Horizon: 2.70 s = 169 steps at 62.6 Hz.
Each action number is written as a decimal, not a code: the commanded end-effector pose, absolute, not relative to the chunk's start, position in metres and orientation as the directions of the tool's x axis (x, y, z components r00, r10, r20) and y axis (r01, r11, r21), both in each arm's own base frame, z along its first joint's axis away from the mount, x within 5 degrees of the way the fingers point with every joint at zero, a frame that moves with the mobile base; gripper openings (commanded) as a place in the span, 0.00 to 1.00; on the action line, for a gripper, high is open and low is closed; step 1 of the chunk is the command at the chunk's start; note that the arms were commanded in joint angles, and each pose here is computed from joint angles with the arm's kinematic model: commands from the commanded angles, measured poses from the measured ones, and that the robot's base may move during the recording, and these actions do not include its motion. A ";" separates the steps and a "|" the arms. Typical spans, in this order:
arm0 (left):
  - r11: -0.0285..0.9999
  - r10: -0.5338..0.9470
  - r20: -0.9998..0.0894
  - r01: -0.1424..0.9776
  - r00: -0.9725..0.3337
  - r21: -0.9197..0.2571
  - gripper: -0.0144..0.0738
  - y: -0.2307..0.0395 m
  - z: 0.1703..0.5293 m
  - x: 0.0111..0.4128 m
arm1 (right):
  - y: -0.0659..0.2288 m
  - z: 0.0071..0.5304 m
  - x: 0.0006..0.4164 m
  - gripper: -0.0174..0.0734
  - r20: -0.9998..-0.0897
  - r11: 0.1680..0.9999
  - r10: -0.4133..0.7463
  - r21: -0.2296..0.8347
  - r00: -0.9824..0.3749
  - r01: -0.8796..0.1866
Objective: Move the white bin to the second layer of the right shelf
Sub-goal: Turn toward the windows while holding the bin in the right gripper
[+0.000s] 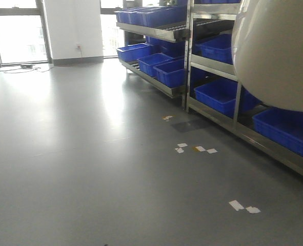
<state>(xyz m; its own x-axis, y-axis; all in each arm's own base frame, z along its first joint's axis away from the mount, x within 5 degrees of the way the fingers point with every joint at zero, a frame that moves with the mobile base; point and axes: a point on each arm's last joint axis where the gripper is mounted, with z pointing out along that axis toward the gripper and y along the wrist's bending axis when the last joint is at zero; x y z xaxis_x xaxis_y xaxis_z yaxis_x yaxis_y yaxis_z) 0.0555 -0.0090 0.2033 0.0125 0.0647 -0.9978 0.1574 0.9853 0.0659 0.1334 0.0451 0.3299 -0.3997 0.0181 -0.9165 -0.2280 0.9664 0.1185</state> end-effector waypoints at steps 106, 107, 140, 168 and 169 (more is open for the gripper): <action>0.986 0.059 -0.996 0.151 0.074 0.069 0.26 -0.009 0.199 0.056 | 0.046 0.349 0.134 0.25 -0.958 0.958 0.051 0.127 -0.281 -0.257; 0.986 0.059 -0.996 0.151 0.074 0.069 0.26 -0.009 0.199 0.056 | 0.046 0.349 0.134 0.25 -0.958 0.958 0.051 0.127 -0.281 -0.257; 0.986 0.059 -0.996 0.151 0.074 0.069 0.26 -0.009 0.199 0.056 | 0.046 0.349 0.134 0.25 -0.958 0.958 0.051 0.127 -0.281 -0.257; 0.986 0.059 -0.996 0.151 0.074 0.069 0.26 -0.009 0.199 0.056 | 0.046 0.349 0.134 0.25 -0.958 0.958 0.051 0.127 -0.281 -0.257; 0.986 0.059 -0.996 0.151 0.074 0.069 0.26 -0.009 0.199 0.056 | 0.046 0.349 0.134 0.25 -0.958 0.958 0.051 0.127 -0.281 -0.257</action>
